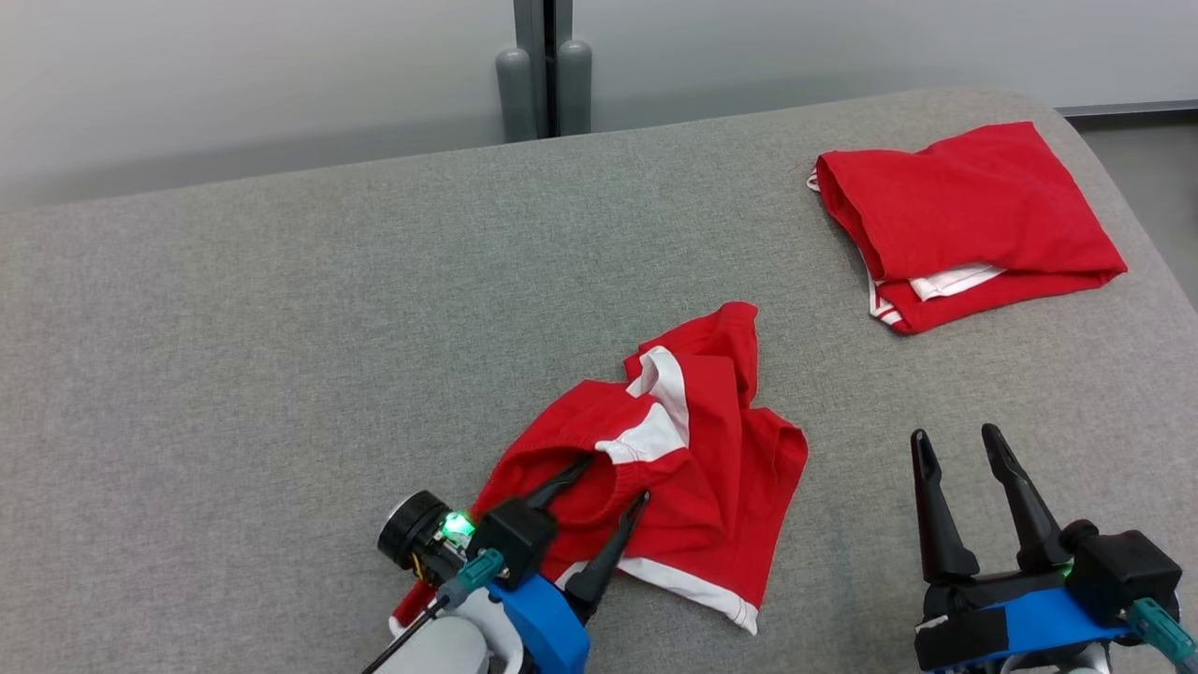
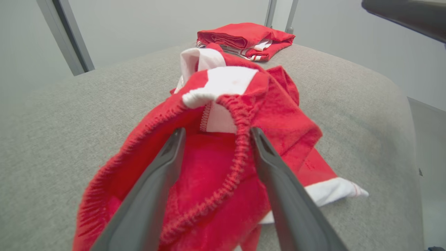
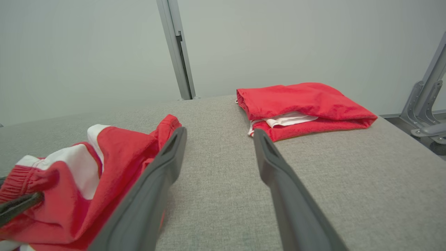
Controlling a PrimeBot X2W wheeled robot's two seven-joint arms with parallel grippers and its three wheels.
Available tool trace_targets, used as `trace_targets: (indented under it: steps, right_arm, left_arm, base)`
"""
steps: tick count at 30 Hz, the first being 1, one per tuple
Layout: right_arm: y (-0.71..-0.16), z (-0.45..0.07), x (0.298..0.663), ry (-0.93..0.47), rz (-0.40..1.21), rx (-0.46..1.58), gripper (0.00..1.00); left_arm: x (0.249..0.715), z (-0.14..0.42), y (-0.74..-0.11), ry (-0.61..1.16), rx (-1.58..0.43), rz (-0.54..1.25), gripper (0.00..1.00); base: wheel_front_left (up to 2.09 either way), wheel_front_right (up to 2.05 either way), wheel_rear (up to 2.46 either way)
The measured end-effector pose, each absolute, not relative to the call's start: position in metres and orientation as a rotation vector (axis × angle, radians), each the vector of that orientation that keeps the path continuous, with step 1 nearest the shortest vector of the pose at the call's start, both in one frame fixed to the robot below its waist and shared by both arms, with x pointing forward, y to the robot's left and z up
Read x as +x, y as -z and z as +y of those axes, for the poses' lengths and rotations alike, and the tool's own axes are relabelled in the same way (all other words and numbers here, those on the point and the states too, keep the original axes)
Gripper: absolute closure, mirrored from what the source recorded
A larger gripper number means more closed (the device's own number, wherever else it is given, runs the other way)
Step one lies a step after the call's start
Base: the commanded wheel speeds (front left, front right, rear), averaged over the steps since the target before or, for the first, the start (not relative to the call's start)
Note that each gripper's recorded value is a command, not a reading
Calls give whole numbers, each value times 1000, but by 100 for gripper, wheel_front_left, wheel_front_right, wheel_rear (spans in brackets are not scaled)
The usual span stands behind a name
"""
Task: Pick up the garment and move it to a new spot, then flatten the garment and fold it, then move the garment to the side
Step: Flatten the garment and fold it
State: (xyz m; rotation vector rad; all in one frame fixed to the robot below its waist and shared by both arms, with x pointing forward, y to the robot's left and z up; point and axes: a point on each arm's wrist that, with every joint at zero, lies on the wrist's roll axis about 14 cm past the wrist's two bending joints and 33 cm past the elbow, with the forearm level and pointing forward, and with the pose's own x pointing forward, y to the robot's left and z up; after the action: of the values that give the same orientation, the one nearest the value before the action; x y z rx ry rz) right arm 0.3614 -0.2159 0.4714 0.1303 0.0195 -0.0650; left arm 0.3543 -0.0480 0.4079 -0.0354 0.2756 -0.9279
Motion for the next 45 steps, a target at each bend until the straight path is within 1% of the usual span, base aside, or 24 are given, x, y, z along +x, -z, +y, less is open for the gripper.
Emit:
trace_targets:
  steps: [1, 2, 5, 9, 17, 18, 23, 24, 25, 28, 34, 37, 45]
  right_arm:
    - [-471, -216, 362, 67, 20, 130, 0]
    - [-471, -216, 362, 67, 20, 130, 0]
    - [-471, -216, 363, 64, 21, 130, 0]
    - [-472, -216, 365, 65, 17, 130, 0]
    - [-469, -223, 362, 86, 27, 126, 0]
    - [-467, -226, 361, 95, 34, 122, 0]
    - [-464, -231, 361, 111, 43, 116, 0]
    - [-464, -232, 361, 113, 44, 115, 0]
    - [-463, -232, 361, 113, 47, 116, 0]
    - [-460, -229, 363, 105, 54, 118, 0]
    - [-464, -219, 369, 71, 39, 126, 0]
    - [-470, -212, 372, 49, 23, 131, 0]
    - [-476, -190, 376, -17, 4, 142, 0]
  left_arm:
    - [356, -49, -407, 930, -35, 280, 62]
    - [358, -51, -406, 932, -34, 287, 100]
    - [373, -52, -411, 922, -32, 276, 100]
    - [412, -37, -435, 846, -34, 203, 100]
    - [479, 33, -466, 610, -41, 115, 100]
    - [488, 51, -464, 552, -44, 123, 100]
    - [498, 82, -445, 450, -46, 177, 100]
    - [497, 85, -442, 437, -46, 186, 94]
    - [496, 87, -437, 427, -43, 198, 0]
    - [490, 90, -431, 412, -49, 213, 0]
    - [478, 107, -445, 361, -62, 155, 0]
    - [464, 119, -452, 331, -61, 126, 0]
    - [418, 146, -438, 262, -52, 167, 0]
  base:
    - [0, 0, 0]
    - [0, 0, 0]
    - [0, 0, 0]
    - [0, 0, 0]
    - [0, 0, 0]
    - [0, 0, 0]
    - [0, 0, 0]
    - [0, 0, 0]
    - [0, 0, 0]
    - [0, 0, 0]
    - [0, 0, 0]
    - [0, 0, 0]
    - [0, 0, 0]
